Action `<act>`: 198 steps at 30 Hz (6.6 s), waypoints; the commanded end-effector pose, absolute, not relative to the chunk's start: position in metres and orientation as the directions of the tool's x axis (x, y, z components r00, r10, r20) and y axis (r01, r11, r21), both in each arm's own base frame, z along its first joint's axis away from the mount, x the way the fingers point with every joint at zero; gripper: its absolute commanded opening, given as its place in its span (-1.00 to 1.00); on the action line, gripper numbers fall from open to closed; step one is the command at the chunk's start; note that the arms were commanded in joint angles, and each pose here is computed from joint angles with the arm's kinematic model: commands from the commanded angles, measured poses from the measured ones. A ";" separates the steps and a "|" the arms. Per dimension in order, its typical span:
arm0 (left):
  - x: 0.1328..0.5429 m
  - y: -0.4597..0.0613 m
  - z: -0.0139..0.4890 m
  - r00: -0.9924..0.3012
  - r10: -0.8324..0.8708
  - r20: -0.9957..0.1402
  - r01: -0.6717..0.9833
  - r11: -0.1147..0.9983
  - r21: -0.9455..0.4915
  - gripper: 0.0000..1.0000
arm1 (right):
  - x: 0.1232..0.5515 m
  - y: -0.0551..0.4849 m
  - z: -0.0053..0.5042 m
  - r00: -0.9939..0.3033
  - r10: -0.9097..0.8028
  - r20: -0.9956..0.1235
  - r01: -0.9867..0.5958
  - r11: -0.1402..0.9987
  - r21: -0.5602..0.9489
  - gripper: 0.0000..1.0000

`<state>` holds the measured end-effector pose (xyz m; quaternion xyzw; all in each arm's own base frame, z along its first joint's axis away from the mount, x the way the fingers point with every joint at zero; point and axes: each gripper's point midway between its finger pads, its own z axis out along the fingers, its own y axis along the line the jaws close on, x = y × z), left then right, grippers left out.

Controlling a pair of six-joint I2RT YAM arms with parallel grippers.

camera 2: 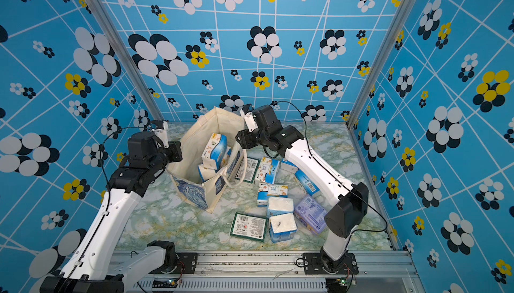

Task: Put tissues into the canvas bag
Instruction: Adjust the canvas bag at the center of the board, then pick up the pack of facial tissues from the center of the board, then place the pack of facial tissues in the canvas bag.

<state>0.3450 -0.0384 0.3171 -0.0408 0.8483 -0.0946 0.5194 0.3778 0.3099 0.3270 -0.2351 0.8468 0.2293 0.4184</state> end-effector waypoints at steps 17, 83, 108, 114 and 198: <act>0.339 -0.044 0.311 -0.458 -0.168 -0.873 0.051 0.975 -0.214 -1.00 | 0.228 0.153 0.205 -0.839 -0.241 -0.487 -0.370 0.910 0.187 0.61; 0.341 -0.034 0.308 -0.458 -0.162 -0.874 0.035 0.979 -0.200 -1.00 | 0.194 0.210 0.119 -0.483 -0.844 -0.233 -0.869 0.495 0.009 0.54; 0.338 -0.032 0.312 -0.453 -0.172 -0.875 0.034 0.977 -0.209 -1.00 | 0.254 0.188 0.250 -0.398 -0.798 -0.453 -0.739 0.571 -0.358 -0.50; 0.337 -0.033 0.314 -0.449 -0.177 -0.876 0.038 0.976 -0.216 -1.00 | 0.282 0.220 0.345 -0.248 -0.622 -0.743 -0.644 0.679 -0.353 -0.48; 0.343 -0.026 0.346 -0.332 -0.169 -0.928 0.016 0.983 -0.185 -1.00 | 0.386 0.372 0.313 -0.639 -0.057 -0.767 -0.547 0.734 0.402 0.28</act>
